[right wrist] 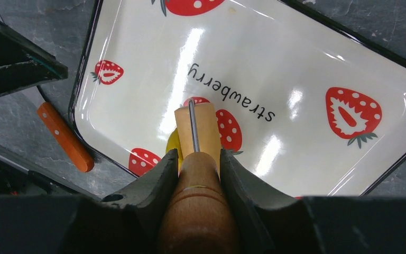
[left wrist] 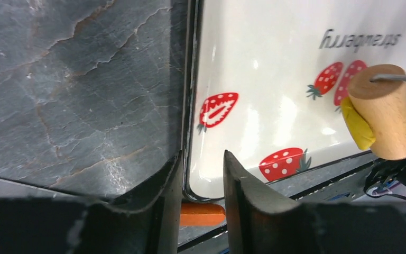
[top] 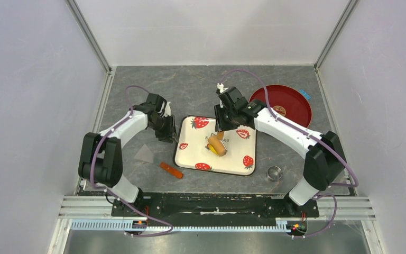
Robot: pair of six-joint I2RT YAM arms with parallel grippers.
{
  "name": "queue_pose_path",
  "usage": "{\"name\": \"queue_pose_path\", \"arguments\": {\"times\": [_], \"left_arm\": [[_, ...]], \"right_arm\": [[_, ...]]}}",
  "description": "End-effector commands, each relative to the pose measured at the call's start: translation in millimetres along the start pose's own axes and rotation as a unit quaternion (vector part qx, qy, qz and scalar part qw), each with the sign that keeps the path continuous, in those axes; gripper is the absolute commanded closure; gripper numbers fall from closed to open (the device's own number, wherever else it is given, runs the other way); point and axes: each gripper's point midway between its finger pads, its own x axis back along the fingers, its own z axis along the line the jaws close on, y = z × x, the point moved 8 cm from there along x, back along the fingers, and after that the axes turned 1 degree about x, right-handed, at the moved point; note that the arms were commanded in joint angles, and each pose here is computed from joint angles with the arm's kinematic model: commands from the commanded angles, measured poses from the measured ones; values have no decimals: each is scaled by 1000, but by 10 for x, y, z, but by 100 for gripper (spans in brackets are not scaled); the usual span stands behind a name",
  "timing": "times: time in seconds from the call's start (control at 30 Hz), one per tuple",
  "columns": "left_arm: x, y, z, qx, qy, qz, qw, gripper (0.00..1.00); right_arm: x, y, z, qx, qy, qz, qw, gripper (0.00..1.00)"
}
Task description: Roll out the dumpling wrappers from the dough
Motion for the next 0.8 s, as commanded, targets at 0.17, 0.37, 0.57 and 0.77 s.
{"name": "queue_pose_path", "arguments": {"times": [0.17, 0.37, 0.57, 0.77], "left_arm": [[299, 113, -407, -61, -40, -86, 994, 56], [166, 98, -784, -73, -80, -80, 991, 56], [1, 50, -1023, -66, -111, -71, 989, 56], [-210, -26, -1213, -73, -125, -54, 988, 58]], "right_arm": [[327, 244, 21, -77, 95, -131, 984, 100], [179, 133, -61, -118, 118, -143, 976, 100], [10, -140, -271, -166, 111, -153, 968, 100], [-86, -514, -587, -214, 86, -152, 961, 100]]}}
